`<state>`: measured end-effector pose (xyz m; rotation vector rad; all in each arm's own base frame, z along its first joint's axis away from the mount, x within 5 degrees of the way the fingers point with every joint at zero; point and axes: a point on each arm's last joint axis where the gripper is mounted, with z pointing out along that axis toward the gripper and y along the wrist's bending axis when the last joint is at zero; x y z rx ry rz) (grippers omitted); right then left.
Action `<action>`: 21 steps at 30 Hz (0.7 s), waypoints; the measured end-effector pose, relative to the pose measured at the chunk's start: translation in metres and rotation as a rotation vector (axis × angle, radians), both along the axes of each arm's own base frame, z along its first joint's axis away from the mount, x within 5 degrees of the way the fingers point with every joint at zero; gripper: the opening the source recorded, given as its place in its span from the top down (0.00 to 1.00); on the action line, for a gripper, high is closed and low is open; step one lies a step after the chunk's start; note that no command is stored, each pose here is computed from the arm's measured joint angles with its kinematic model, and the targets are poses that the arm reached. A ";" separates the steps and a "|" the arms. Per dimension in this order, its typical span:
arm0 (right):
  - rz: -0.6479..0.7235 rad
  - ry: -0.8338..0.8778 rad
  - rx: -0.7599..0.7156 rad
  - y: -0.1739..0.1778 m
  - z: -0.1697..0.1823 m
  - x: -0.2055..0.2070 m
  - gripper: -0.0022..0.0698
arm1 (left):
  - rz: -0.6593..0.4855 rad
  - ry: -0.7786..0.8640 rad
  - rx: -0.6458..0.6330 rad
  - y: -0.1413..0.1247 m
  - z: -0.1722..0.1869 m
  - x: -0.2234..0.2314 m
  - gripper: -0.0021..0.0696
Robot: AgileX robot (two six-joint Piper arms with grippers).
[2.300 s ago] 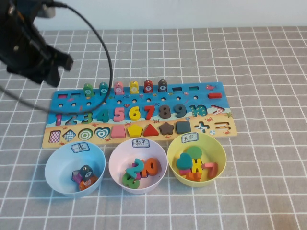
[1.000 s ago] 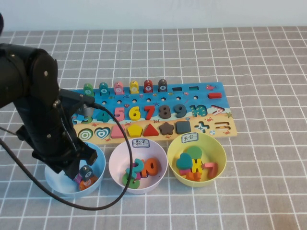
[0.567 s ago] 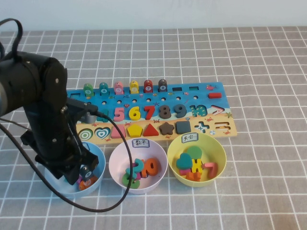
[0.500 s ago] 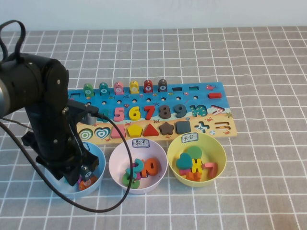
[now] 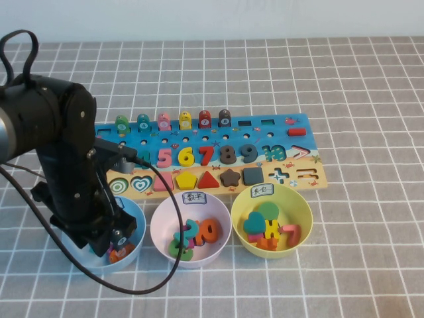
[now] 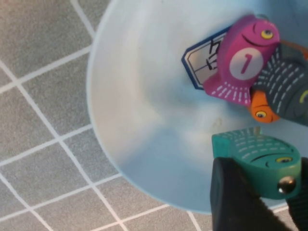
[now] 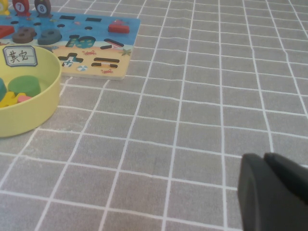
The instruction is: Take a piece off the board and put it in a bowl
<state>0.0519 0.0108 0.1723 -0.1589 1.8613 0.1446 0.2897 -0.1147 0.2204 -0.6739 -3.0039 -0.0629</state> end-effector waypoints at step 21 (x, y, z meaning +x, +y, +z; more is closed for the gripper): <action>0.000 -0.002 0.000 0.000 0.000 0.000 0.99 | -0.039 -0.142 -0.045 0.009 0.045 -0.019 0.47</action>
